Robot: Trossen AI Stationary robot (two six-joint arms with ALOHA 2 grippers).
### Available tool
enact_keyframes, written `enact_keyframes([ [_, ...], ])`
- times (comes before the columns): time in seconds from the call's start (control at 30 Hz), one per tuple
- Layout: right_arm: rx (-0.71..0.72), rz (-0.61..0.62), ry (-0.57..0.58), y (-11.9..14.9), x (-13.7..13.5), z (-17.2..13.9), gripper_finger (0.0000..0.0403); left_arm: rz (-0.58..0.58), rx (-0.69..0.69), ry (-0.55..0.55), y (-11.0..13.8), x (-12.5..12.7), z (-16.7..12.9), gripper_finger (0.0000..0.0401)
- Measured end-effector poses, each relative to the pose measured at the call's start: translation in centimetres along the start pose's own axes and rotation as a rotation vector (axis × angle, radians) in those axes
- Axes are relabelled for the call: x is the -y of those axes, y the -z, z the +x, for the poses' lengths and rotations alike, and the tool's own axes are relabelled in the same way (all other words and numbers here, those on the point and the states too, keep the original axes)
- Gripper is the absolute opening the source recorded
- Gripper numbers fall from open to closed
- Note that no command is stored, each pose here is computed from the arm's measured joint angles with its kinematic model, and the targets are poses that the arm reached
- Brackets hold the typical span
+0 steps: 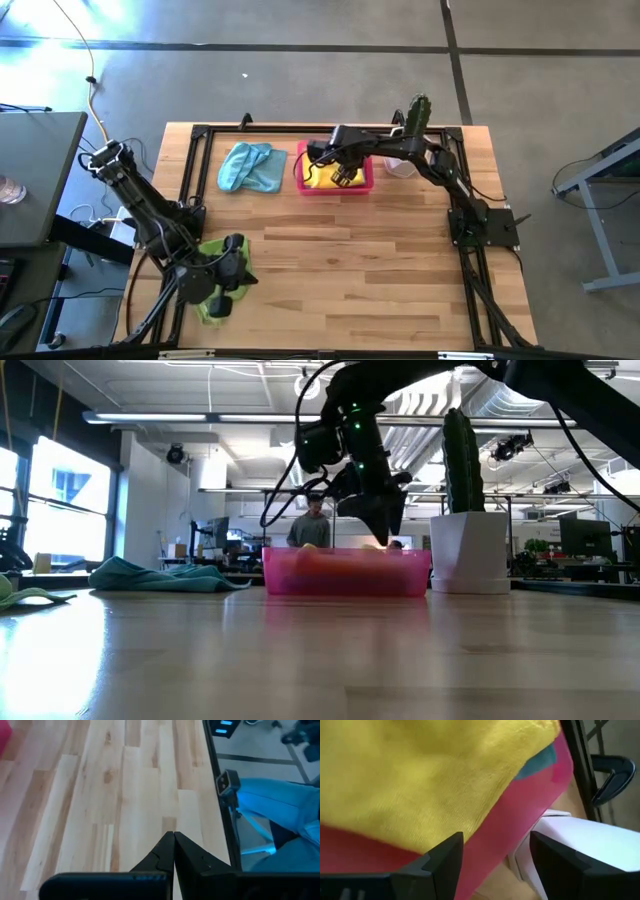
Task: Fold microfiber towels
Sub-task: Fold the green microfiber cloth
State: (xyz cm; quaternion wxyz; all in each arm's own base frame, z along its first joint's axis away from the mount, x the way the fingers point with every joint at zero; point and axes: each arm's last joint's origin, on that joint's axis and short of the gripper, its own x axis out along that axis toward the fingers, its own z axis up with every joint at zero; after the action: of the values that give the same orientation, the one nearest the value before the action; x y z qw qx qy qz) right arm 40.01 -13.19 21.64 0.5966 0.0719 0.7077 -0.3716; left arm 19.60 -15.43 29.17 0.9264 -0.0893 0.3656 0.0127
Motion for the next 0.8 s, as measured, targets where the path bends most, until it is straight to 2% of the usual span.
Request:
enact_keyframes([
  [0.1, -0.014, -0.057, 0.017, 0.5, -0.5, -0.3, 0.022, 0.016, 0.015, -0.026, -0.2, -0.3, 0.2, 0.0],
  [0.27, 0.015, -0.107, 0.112, 0.9, -1.0, -0.8, 0.0216, 0.011, 0.037, -0.074, -0.8, -1.0, 0.5, 0.0],
  [0.6, 0.032, -0.123, 0.088, 0.8, -1.2, -0.8, 0.0216, -0.036, 0.042, -0.118, -1.6, -2.3, 1.1, 0.0],
  [0.8, 0.167, -0.148, 0.04, 0.0, -2.0, -1.7, 0.0216, -0.039, 0.041, -0.118, -1.6, -2.3, 1.1, 0.0],
])
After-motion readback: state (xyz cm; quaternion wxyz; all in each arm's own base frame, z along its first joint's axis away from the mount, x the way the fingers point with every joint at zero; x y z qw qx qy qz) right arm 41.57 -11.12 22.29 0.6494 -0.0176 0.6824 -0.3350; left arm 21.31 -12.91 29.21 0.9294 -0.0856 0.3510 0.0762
